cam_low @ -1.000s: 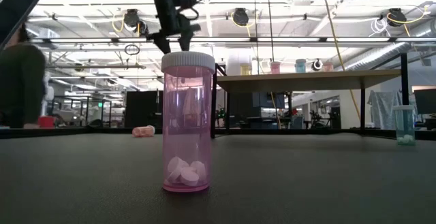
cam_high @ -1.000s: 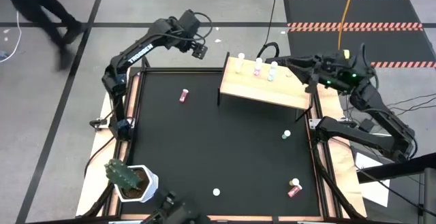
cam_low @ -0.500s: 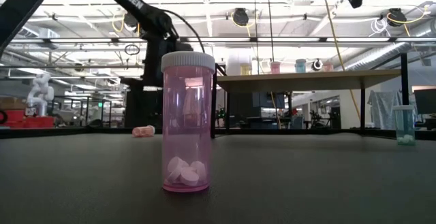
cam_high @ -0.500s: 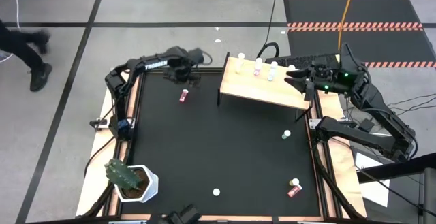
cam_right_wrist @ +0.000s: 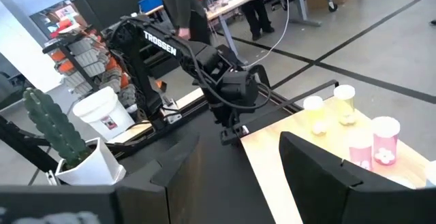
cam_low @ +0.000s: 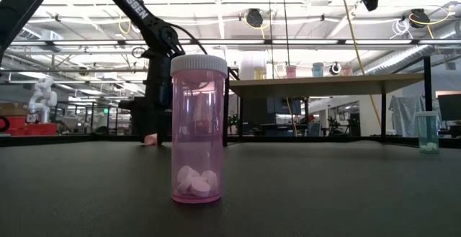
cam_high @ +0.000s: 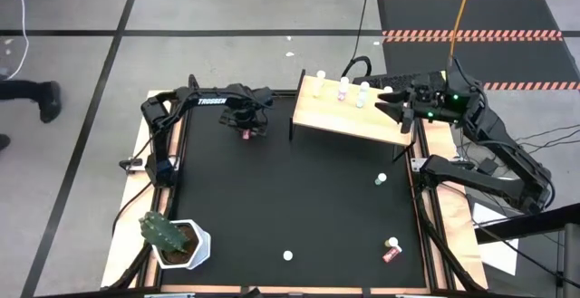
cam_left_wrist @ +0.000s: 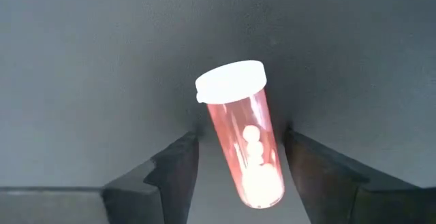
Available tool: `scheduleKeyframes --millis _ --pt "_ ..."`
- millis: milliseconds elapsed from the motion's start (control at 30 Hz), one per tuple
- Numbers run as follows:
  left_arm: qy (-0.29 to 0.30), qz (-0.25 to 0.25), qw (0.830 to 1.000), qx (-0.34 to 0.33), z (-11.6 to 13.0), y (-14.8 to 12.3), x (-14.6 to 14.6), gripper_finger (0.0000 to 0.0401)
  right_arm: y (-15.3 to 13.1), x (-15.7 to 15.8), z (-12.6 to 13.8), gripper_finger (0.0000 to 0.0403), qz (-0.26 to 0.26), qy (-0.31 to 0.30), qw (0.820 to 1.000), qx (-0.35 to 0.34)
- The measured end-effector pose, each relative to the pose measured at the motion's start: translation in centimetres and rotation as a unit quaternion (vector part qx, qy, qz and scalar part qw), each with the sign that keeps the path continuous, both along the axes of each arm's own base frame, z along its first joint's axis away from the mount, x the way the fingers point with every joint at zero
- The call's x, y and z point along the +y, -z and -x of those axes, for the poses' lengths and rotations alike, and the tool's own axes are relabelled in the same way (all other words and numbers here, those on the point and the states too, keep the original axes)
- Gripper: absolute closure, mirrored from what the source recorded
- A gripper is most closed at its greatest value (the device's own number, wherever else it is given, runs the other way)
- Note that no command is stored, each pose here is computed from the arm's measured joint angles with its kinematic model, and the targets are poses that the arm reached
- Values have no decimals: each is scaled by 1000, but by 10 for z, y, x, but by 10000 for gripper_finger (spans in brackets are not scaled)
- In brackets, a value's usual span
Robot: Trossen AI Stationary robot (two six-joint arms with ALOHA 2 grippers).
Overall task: Pick and place medicine bottles onto shelf by color
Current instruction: Put the top orange pill bottle on the shelf aligned with the other orange pill bottle
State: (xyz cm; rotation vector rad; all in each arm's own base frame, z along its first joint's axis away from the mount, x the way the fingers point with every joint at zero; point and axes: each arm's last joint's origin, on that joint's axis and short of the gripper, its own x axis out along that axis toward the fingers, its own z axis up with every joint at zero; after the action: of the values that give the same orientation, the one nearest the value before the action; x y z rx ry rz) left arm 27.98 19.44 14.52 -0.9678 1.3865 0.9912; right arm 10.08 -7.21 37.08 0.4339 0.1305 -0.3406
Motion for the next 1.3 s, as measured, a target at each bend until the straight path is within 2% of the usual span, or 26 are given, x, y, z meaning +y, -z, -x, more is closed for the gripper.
scheduleKeyframes --millis 133,367,533,767,933,1000,1100,1200,1300 --pt "8 2 1000 -2 -1 0 -2 204 1 -3 -3 209 -3 0 1000 2" --pt "7 3 1000 -8 -5 1 -5 275 0 -3 -4 209 -1 0 1000 -1" --pt "12 6 1000 -4 -4 -5 -8 297 0 -5 -6 209 -4 0 1000 -2" --pt "9 -39 997 -65 3 -53 -13 284 -9 -8 -12 209 -11 -31 998 -55" --pt "29 -100 984 -141 14 -104 -27 288 -11 -11 -16 209 -25 -31 997 -70" --pt "64 -139 971 -183 15 -125 -37 292 -9 -13 -20 209 -40 -47 996 -68" --pt "123 -221 935 -247 14 -158 -52 289 -6 -19 -31 209 -63 -95 991 -67" --pt "194 -290 886 -305 8 -182 -67 279 -2 -25 -44 208 -79 -147 984 -66" --pt "262 -342 826 -365 -2 -202 -85 276 -4 -25 -57 203 -65 -190 976 -81"
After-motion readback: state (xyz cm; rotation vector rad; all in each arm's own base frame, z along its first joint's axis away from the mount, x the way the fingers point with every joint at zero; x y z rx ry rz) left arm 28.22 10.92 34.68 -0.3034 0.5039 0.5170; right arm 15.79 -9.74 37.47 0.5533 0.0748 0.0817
